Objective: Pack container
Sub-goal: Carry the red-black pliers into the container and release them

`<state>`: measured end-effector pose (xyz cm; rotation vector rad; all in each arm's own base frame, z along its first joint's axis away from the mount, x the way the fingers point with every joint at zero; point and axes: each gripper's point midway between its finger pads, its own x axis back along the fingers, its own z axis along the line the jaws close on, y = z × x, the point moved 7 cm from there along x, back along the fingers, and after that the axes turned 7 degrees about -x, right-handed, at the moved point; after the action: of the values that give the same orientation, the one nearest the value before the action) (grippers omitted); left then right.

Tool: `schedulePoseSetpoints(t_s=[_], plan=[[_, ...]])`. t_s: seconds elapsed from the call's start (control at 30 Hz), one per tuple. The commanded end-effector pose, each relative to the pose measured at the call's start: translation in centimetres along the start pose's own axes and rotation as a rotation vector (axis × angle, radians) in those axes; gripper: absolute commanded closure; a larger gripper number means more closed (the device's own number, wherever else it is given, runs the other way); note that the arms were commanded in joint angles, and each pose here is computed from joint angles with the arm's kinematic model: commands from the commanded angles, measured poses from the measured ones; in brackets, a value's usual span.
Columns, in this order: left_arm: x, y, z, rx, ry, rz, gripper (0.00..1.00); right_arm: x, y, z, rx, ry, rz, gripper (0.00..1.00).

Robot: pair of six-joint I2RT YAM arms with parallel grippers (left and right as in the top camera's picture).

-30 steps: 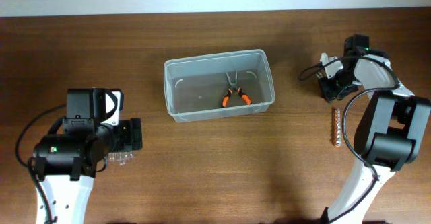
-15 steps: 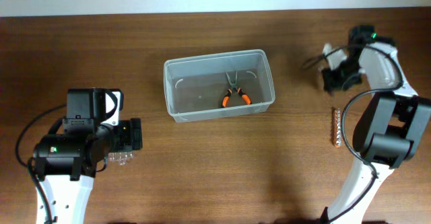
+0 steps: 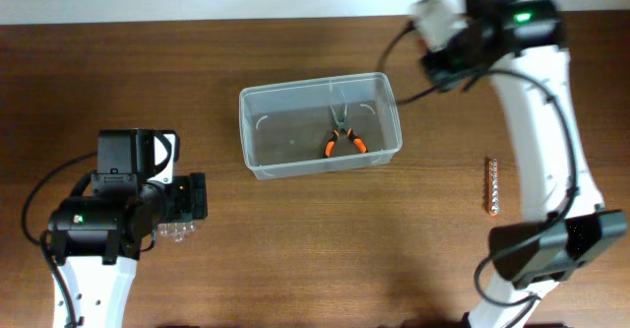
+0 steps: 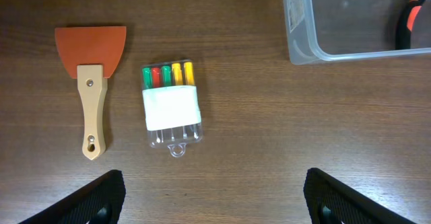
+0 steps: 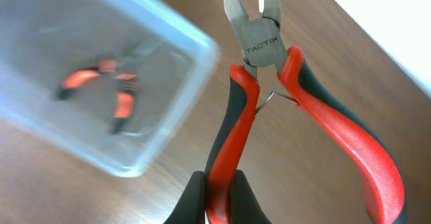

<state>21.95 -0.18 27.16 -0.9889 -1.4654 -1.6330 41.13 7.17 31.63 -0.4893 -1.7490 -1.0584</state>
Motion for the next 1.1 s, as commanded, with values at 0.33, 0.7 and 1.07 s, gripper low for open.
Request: schedulePoseSetpoints(t_s=[0.33, 0.7, 1.07], plan=[[0.0, -0.1, 0.1, -0.020, 0.018, -0.002, 0.13, -6.7, 2.7, 14.5, 0.543, 0.256, 0.085, 0.96], [0.0, -0.1, 0.1, -0.020, 0.018, -0.002, 0.13, -16.6, 1.0, 17.3, 0.513, 0.460, 0.216, 0.96], [0.0, -0.1, 0.1, -0.020, 0.018, -0.002, 0.13, -18.6, 0.2, 17.8, 0.496, 0.505, 0.253, 0.61]])
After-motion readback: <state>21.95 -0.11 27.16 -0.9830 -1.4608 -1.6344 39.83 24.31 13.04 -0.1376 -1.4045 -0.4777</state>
